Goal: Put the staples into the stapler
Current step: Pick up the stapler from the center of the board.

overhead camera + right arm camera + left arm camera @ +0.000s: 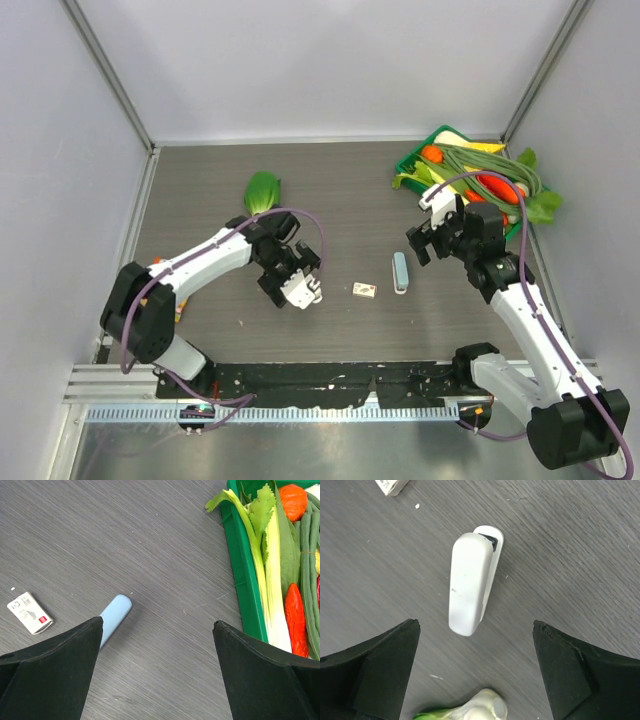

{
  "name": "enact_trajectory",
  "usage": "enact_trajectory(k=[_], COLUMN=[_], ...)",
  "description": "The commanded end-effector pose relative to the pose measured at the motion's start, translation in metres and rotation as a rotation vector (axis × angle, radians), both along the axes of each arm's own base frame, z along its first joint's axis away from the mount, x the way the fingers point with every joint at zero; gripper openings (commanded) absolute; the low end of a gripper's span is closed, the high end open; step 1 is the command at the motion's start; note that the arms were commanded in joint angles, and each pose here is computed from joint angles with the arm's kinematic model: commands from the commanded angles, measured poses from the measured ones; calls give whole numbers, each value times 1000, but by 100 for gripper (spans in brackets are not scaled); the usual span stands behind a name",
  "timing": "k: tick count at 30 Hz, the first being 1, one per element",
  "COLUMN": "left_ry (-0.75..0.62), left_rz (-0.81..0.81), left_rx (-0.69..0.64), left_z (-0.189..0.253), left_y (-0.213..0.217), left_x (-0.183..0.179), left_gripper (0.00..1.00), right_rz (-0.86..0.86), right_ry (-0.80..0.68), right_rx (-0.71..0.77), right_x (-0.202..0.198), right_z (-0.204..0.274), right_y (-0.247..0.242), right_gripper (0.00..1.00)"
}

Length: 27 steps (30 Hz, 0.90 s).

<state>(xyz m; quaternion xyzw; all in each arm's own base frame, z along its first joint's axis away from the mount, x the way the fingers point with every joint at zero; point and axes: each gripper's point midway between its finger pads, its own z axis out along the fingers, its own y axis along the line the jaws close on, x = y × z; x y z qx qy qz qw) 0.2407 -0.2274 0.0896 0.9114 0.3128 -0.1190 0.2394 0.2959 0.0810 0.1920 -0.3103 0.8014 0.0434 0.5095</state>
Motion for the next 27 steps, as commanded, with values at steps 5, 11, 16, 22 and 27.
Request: enact_trajectory(k=[5,11,16,22,27], left_ry=[67,105,132,136,158], left_rz=[-7,5,54,75,85], left_rx=[-12,-3,-11,-12,-7], left_z=[-19,-29,-36,-43,-45], left_y=[-26,-42,-48,-45,-42], left_x=[2,2,2,-1,-5], left_gripper=[100,97,80,61,55], right_rz=[14,17,22,26,25], right_ry=[-58,-62,-63,-62,-62], right_rx=[27,24,21,20,20], right_x=[2,1,0,0,1], right_z=[18,19,18,17,16], right_y=[3,3,3,4,4], right_gripper=[97,97,97,97,97])
